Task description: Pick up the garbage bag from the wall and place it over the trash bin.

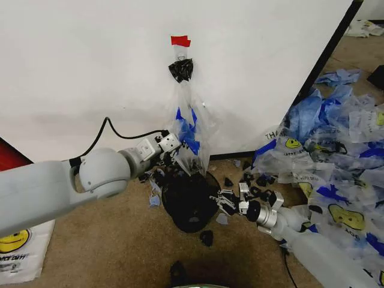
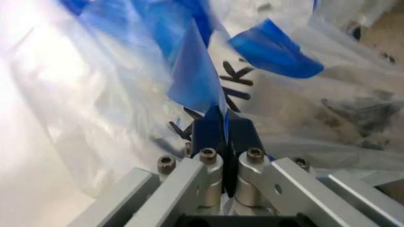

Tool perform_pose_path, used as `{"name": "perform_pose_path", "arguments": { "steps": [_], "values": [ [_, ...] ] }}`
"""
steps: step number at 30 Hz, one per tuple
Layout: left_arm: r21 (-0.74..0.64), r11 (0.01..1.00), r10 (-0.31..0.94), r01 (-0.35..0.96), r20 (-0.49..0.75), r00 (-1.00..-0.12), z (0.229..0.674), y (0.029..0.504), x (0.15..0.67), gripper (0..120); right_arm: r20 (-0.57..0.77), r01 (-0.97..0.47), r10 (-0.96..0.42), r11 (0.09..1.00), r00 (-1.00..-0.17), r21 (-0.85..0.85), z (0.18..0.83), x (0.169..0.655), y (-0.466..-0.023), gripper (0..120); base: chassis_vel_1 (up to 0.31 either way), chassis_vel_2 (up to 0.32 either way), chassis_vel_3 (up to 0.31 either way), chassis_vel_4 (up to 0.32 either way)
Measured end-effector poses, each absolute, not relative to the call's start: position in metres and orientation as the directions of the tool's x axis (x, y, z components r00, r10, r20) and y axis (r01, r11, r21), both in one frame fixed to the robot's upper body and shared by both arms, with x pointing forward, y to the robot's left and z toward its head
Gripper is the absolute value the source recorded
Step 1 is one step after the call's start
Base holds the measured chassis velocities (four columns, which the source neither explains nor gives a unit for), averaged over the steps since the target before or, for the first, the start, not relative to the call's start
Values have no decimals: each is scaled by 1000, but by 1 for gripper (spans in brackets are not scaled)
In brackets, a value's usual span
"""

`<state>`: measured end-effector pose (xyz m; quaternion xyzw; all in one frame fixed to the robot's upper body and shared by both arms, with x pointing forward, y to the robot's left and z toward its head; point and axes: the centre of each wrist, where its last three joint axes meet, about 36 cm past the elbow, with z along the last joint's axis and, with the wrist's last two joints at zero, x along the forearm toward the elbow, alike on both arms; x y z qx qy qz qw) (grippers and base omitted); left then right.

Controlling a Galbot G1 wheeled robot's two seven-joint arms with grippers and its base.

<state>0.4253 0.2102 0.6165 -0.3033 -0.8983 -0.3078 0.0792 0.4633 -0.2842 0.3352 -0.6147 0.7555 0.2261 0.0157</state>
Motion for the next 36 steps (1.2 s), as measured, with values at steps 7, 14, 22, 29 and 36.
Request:
{"name": "perform_pose_path", "arguments": {
  "steps": [7,14,22,29,36],
  "values": [
    [361,763,488,536,222,-844,613,213,408,0,-309,-932,-917,145,-253,331,333,462,-283,0,0,0,0,0],
    [214,835,475,506,184,-861,605,212,398,0,-308,-930,-916,148,-257,336,331,461,-281,0,0,0,0,0],
    [54,879,461,474,159,-873,587,208,385,0,-317,-926,-911,149,-266,348,331,460,-276,0,0,0,0,0],
    [-15,899,436,437,122,-892,588,208,387,0,-330,-923,-904,149,-273,354,331,458,-272,0,0,0,0,0],
    [-119,923,376,367,71,-924,589,203,390,0,-333,-919,-897,164,-290,357,330,454,-276,0,0,0,0,0]
  ]
}}
